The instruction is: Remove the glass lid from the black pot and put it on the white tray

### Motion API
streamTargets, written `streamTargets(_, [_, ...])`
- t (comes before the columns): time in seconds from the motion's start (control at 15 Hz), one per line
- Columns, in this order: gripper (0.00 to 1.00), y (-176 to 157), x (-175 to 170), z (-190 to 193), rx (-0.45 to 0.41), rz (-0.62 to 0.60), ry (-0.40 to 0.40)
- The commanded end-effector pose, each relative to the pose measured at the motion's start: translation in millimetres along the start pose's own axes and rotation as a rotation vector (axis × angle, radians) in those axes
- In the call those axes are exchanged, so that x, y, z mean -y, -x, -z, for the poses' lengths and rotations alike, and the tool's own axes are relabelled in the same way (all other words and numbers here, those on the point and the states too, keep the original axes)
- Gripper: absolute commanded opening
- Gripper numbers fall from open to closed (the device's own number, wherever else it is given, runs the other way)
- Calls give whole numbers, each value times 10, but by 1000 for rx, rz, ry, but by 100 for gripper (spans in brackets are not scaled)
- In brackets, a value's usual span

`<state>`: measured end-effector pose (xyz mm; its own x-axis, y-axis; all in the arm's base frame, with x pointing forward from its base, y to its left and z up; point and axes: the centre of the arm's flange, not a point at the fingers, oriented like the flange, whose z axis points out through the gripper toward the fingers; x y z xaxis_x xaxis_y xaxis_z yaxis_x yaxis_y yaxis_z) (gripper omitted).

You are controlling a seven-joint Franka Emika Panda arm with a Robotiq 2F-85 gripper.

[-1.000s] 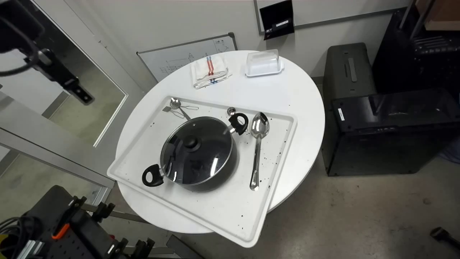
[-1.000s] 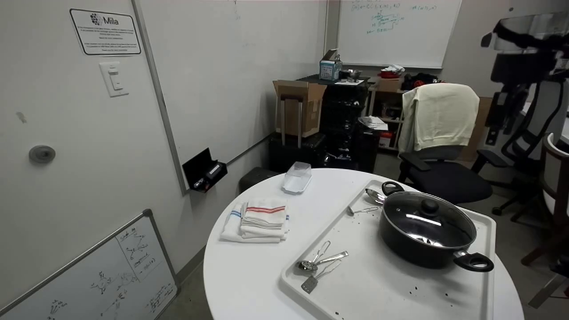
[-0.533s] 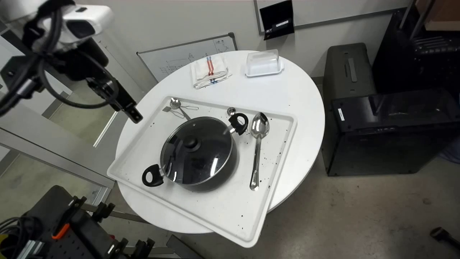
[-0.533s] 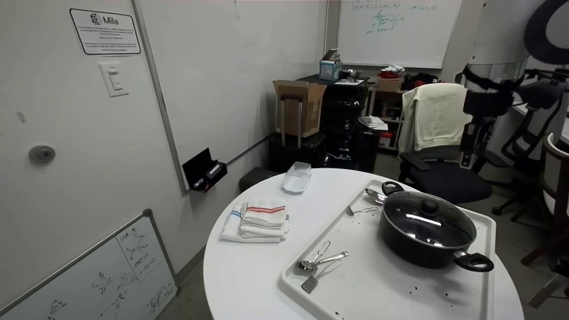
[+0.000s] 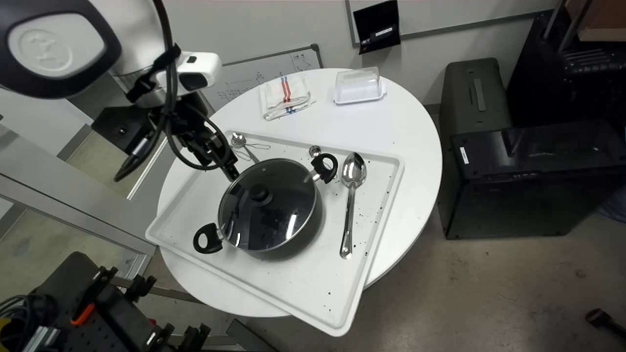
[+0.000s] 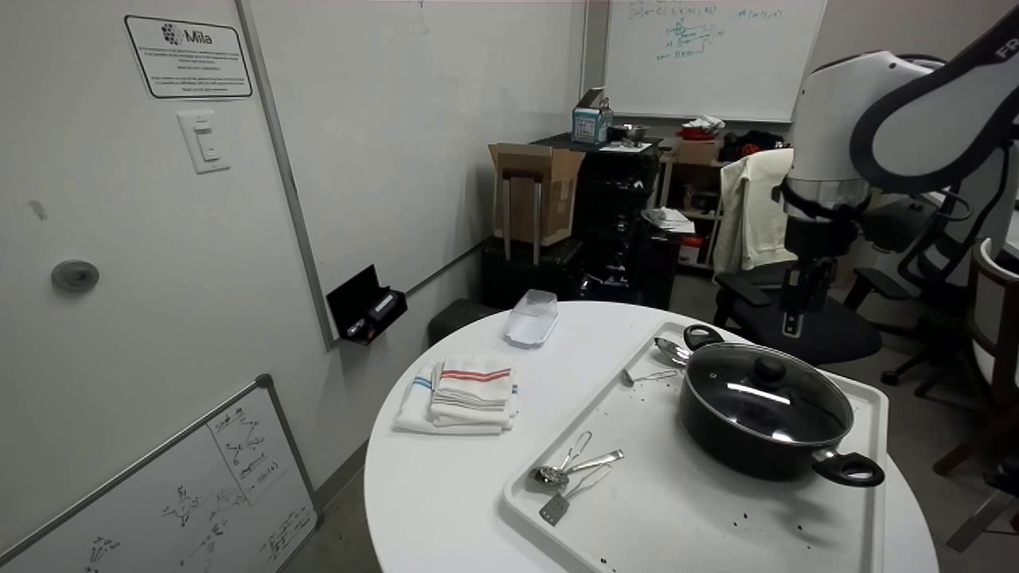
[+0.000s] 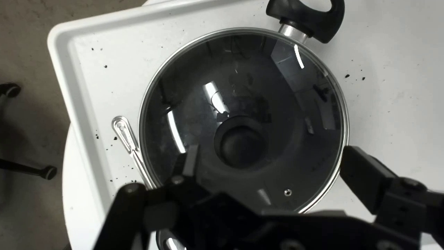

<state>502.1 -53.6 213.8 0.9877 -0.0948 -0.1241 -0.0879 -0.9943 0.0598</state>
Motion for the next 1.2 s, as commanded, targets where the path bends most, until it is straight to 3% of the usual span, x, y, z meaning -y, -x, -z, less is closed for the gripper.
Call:
streamTargets(0.0, [100, -313, -18, -292, -11, 11, -7])
streamTargets(0.6, [100, -436, 23, -780, 1, 22, 5])
streamTargets(1.13, [100, -361, -29, -930, -1, 22, 15])
